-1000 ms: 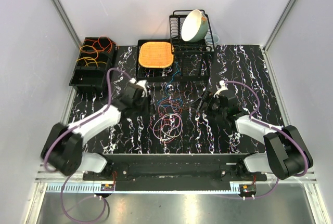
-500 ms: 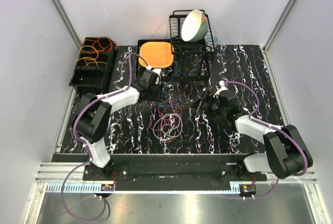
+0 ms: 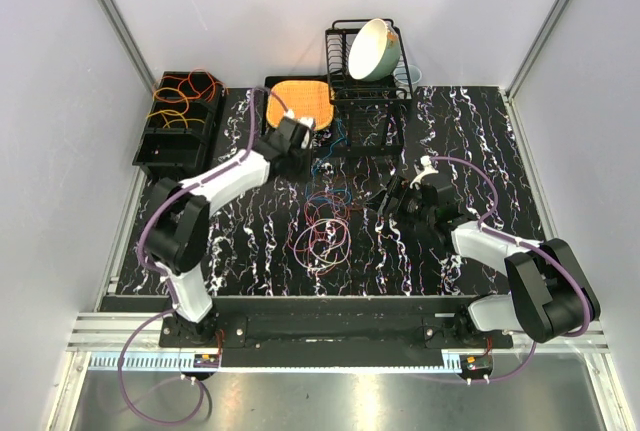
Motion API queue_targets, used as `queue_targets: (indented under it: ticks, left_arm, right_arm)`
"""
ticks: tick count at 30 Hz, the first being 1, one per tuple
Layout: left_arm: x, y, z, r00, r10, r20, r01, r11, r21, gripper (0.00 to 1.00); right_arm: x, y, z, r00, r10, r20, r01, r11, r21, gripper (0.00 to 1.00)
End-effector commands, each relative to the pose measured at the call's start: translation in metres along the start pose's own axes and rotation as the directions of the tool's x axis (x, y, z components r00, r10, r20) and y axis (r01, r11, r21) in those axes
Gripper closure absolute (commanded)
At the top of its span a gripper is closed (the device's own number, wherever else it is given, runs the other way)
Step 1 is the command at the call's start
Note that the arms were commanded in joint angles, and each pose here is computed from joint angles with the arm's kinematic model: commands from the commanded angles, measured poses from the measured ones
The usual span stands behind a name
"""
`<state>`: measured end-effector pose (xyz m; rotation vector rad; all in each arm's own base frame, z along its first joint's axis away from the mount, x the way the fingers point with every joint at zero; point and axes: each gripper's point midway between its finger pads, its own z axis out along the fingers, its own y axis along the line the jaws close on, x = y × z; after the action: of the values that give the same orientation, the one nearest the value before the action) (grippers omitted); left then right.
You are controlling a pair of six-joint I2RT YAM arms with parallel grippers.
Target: Untangle the cables
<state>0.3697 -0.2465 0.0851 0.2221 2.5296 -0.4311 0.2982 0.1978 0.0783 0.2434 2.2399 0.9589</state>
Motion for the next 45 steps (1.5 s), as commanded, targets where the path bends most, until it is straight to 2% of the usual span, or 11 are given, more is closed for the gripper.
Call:
queue_targets:
  ticks: [1, 3, 4, 7, 11, 17, 21, 24, 32, 35, 45]
  left_arm:
    - [-0.124, -0.050, -0.143, 0.932, 0.039, 0.360, -0.073, 0.994, 0.082, 1.00]
    - [-0.144, -0.057, -0.194, 0.900, 0.048, 0.433, -0.090, 0.993, 0.077, 1.00]
    - [-0.166, -0.070, -0.235, 0.855, 0.057, 0.515, -0.124, 0.988, 0.097, 1.00]
    - [-0.183, -0.089, -0.310, 0.777, 0.055, 0.627, -0.180, 0.974, 0.137, 1.00]
    - [-0.174, -0.102, -0.359, 0.738, 0.023, 0.674, -0.228, 0.949, 0.217, 1.00]
    - [-0.117, -0.105, -0.360, 0.803, -0.004, 0.596, -0.243, 0.910, 0.335, 1.00]
    - [-0.062, -0.097, -0.299, 0.906, 0.042, 0.420, -0.217, 0.900, 0.379, 1.00]
    - [-0.031, -0.103, -0.271, 0.950, 0.057, 0.307, -0.198, 0.870, 0.452, 1.00]
    - [0.001, -0.129, -0.271, 0.955, 0.173, 0.242, -0.288, 0.737, 0.612, 1.00]
    - [0.008, -0.140, -0.277, 0.954, 0.202, 0.219, -0.298, 0.674, 0.676, 1.00]
    - [0.003, -0.161, -0.301, 0.947, 0.203, 0.251, -0.322, 0.566, 0.759, 1.00]
  right_arm:
    - [-0.014, 0.013, 0.000, 0.999, -0.014, 0.030, 0.016, 0.999, -0.042, 0.11]
    - [-0.014, 0.012, 0.000, 0.999, -0.014, 0.032, 0.015, 0.999, -0.040, 0.11]
    - [-0.014, 0.013, -0.001, 0.999, -0.015, 0.035, 0.016, 0.999, -0.040, 0.11]
    - [-0.014, 0.012, -0.002, 0.999, -0.012, 0.040, 0.014, 0.999, -0.037, 0.11]
    - [-0.014, 0.012, -0.004, 0.999, -0.010, 0.046, 0.012, 0.999, -0.036, 0.11]
    - [-0.025, 0.038, -0.024, 0.995, -0.050, 0.083, 0.060, 0.991, -0.121, 0.13]
    - [-0.044, 0.089, -0.062, 0.984, -0.096, 0.152, 0.134, 0.957, -0.259, 0.10]
    - [-0.055, 0.133, -0.091, 0.972, -0.145, 0.182, 0.207, 0.898, -0.389, 0.08]
    - [-0.060, 0.217, -0.152, 0.934, -0.313, 0.172, 0.348, 0.687, -0.638, 0.10]
    - [-0.056, 0.230, -0.160, 0.928, -0.349, 0.133, 0.337, 0.629, -0.700, 0.12]
    - [-0.039, 0.248, -0.157, 0.912, -0.409, 0.026, 0.255, 0.518, -0.817, 0.19]
